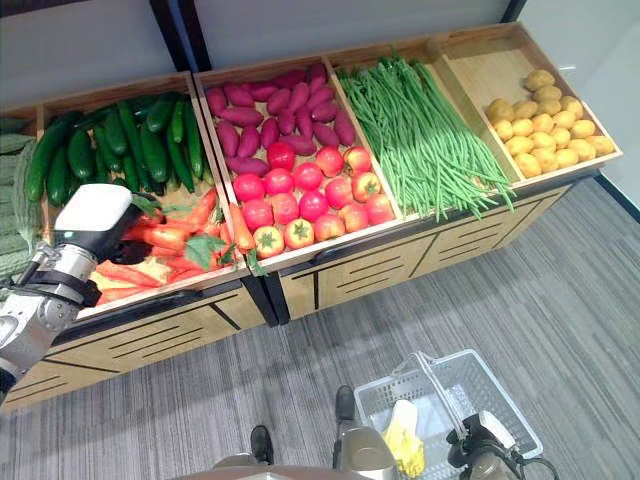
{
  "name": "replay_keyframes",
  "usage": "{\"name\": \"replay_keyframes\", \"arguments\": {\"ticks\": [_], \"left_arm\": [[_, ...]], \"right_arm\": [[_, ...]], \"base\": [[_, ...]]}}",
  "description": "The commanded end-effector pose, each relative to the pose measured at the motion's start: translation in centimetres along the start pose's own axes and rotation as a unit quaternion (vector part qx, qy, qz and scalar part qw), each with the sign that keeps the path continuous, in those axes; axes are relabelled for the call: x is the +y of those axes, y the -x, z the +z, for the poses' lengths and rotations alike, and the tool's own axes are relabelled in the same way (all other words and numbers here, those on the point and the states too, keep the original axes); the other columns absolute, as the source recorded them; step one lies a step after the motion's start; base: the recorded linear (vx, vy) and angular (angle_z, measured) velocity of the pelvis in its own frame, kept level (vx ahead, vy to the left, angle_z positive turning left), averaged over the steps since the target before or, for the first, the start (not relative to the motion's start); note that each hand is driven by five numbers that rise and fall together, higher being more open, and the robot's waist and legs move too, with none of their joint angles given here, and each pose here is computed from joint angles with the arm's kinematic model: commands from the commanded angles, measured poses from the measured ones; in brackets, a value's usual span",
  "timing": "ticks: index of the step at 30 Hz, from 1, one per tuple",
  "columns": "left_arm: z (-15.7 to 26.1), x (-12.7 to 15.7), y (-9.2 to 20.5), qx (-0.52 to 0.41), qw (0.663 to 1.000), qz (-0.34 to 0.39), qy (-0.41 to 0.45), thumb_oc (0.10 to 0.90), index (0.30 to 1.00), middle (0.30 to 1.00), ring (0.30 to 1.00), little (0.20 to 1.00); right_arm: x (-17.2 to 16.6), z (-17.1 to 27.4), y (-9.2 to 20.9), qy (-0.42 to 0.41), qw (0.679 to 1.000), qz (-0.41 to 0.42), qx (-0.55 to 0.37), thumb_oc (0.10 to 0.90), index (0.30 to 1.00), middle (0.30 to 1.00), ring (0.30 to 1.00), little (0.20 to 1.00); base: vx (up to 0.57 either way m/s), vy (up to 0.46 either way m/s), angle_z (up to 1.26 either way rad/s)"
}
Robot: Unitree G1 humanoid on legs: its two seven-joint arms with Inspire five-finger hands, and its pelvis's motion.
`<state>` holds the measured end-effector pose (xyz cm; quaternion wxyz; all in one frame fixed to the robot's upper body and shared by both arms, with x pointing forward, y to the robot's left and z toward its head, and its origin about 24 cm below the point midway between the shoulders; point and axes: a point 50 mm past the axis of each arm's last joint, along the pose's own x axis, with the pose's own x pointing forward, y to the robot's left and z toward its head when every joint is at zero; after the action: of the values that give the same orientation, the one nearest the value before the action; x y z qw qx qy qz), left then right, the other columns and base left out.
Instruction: Get the vegetables into the basket
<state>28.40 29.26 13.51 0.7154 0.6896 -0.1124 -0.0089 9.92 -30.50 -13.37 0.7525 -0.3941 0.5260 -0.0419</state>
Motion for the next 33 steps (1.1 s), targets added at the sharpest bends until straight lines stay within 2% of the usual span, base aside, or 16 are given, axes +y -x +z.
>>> {"name": "replay_keyframes", "arguments": {"ticks": [1, 7, 22, 28, 33], "left_arm": [[0.1, 5.5, -1.2, -0.031, 0.995, 0.093, -0.006, 0.400, 0.300, 0.300, 0.300, 0.300], [2.5, 5.7, -1.1, -0.088, 0.993, 0.082, 0.013, 0.400, 0.300, 0.300, 0.300, 0.300], [4.9, 6.4, -2.0, -0.150, 0.986, 0.072, 0.017, 0.400, 0.300, 0.300, 0.300, 0.300], [4.2, 7.4, -1.6, -0.138, 0.987, 0.080, 0.002, 0.400, 0.300, 0.300, 0.300, 0.300], [2.7, 7.6, 0.0, -0.108, 0.991, 0.077, 0.000, 0.400, 0.300, 0.300, 0.300, 0.300]], "right_arm": [[-2.3, -1.6, -0.1, 0.006, 0.999, -0.045, 0.017, 0.400, 0.300, 0.300, 0.300, 0.300], [-1.8, -2.0, 0.1, -0.001, 0.999, -0.041, 0.024, 0.400, 0.300, 0.300, 0.300, 0.300], [-2.3, -3.3, 0.3, -0.040, 0.996, -0.057, 0.051, 0.400, 0.300, 0.300, 0.300, 0.300], [-1.3, -4.1, 0.6, -0.037, 0.996, -0.045, 0.065, 0.400, 0.300, 0.300, 0.300, 0.300], [-1.4, -3.5, 0.4, -0.026, 0.997, -0.043, 0.060, 0.400, 0.300, 0.300, 0.300, 0.300]], "base": [[0.03, 0.022, -0.16], [0.03, 0.023, -0.08], [-0.04, 0.077, -0.20], [-0.13, 0.063, -0.62], [-0.07, -0.064, -0.74]]}}
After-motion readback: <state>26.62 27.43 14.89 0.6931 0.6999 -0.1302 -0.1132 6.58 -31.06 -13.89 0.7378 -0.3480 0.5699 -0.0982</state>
